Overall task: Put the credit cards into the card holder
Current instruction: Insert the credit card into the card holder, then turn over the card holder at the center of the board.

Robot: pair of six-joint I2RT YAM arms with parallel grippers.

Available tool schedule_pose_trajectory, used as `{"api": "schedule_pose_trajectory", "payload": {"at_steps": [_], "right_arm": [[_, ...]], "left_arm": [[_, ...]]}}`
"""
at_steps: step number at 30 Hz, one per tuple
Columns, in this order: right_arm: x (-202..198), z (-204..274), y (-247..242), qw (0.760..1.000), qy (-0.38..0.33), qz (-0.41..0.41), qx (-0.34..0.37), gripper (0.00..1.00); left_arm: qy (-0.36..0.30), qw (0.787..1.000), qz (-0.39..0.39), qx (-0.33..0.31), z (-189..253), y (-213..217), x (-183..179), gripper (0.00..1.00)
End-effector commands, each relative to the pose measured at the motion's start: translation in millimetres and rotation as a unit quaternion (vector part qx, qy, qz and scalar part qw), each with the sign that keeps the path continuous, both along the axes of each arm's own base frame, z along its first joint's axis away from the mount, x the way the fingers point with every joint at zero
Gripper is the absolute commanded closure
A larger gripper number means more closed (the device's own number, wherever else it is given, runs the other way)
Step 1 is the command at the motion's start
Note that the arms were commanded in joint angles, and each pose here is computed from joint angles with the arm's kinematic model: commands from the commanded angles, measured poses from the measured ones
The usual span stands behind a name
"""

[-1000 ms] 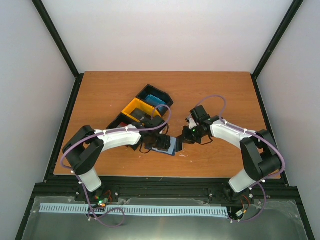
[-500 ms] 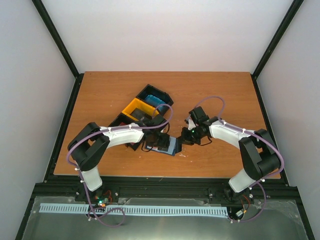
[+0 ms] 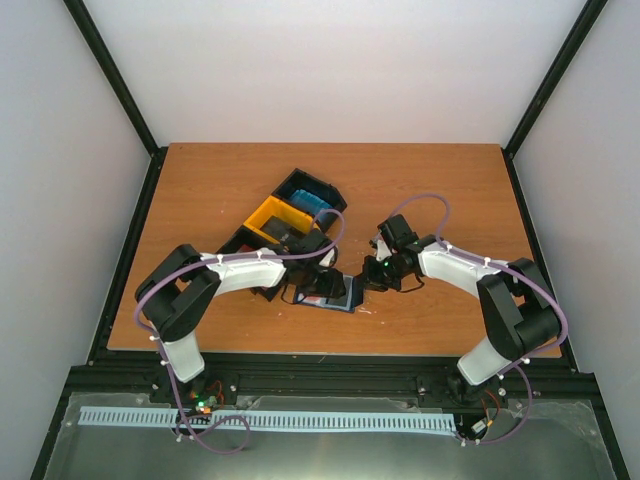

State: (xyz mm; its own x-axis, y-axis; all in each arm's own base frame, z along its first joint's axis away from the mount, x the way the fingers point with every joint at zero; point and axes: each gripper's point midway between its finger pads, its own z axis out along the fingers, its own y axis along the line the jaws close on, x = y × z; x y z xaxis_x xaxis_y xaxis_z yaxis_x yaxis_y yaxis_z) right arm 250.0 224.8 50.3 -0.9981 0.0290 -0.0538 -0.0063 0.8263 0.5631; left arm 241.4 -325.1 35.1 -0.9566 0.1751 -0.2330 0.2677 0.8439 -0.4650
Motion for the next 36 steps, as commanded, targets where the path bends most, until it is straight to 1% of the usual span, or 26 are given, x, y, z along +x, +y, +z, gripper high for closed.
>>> {"api": "schedule_pose_trajectory", "payload": {"at_steps": [1,5,7,11,14,20,27,36], "right_arm": [[-2,2,1,1.000,-0.005,-0.002,0.001,0.97],[4,8,-3,1.000,-0.023,-0.012,-0.007,0.97],[5,10,-5,0.999,-0.033,-0.015,-0.011,0.97],[2,14,-4,0.999,-0.037,-0.011,-0.004,0.97],[-1,15,-3,0.999,-0.035,-0.006,0.005,0.97],[-6,16,17,0.997,-0.024,0.029,0.061,0.97],[-1,33,37,0.990,-0.033,0.044,0.127,0.97],[6,32,53,0.985,-0.023,0.054,0.165,0.97]], "left_arm": [[0.000,0.998,-0.037,-0.049,6,-13,-2,0.46],[0.002,0.996,-0.044,-0.077,13,-16,-2,0.44],[0.000,0.996,-0.040,-0.079,17,-14,-1,0.42],[-0.011,0.998,-0.022,-0.051,23,-1,3,0.37],[-0.024,0.999,-0.012,-0.029,29,10,6,0.35],[-0.055,0.998,0.007,0.007,42,30,14,0.33],[-0.071,0.997,0.032,0.022,48,49,23,0.32],[-0.096,0.992,0.070,0.036,60,68,31,0.29]]}}
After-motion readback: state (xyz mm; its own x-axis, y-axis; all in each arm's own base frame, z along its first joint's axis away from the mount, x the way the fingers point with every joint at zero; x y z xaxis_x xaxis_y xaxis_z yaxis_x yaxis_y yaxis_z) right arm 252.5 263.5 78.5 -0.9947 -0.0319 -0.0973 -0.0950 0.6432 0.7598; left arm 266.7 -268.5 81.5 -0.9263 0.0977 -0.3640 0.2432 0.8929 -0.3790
